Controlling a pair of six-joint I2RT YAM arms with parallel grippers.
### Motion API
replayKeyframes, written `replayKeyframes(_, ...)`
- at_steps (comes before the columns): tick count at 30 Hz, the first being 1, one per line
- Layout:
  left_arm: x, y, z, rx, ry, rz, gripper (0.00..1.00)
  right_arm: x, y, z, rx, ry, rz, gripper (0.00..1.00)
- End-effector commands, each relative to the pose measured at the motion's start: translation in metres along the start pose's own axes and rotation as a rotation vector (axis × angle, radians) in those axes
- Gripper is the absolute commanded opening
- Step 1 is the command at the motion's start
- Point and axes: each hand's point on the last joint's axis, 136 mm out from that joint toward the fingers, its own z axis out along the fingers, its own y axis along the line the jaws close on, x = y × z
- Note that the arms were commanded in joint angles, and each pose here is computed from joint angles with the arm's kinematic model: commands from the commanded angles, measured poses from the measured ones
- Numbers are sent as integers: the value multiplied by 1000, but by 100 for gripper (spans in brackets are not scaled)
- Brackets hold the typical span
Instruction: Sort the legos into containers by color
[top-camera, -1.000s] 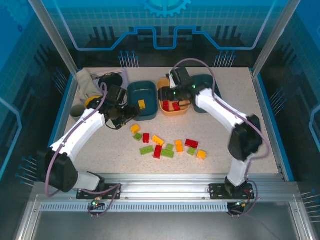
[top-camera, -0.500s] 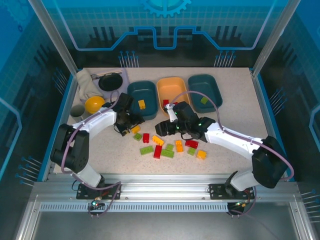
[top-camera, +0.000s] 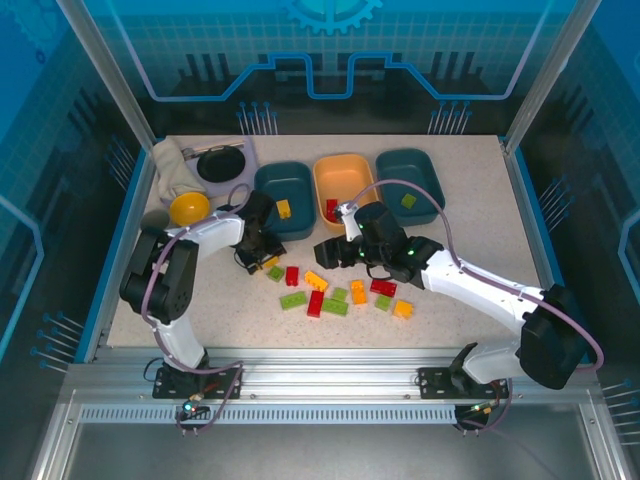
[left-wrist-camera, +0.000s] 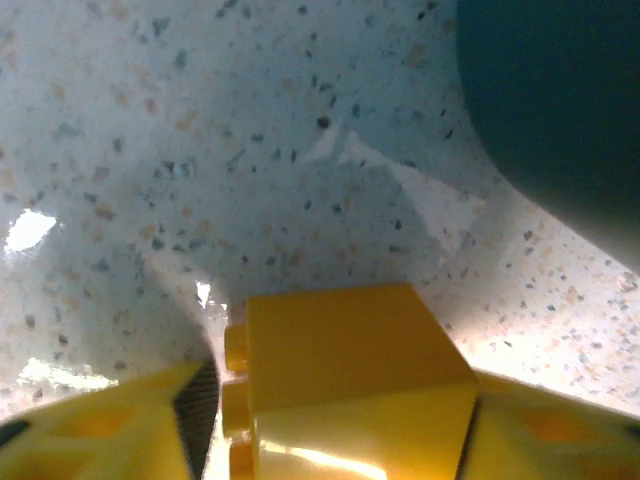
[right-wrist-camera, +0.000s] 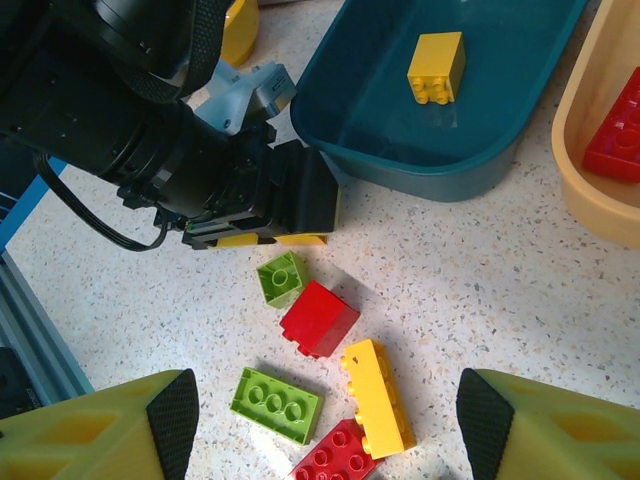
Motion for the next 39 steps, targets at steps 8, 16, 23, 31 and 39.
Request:
replayKeyframes(8,0,1,-34,-34,-95,50,37,-2,1,-5,1,-2,2,71)
replayKeyframes(16,-5,-8,-105,27,-196,145,37,-35,1,-25,-11,-111,56,70)
replayKeyframes(23,-48,-58,-108,20,-189,233,38,-60,-14,-30,-10,-163,142,70)
replayKeyframes(31,-81,-80,-59,-83,-103,274,41,-62,-38,-32,24,-163,220,70)
replayKeyframes(39,-82,-74,-24,-138,-44,271,47,-50,-46,-30,57,-133,245,70)
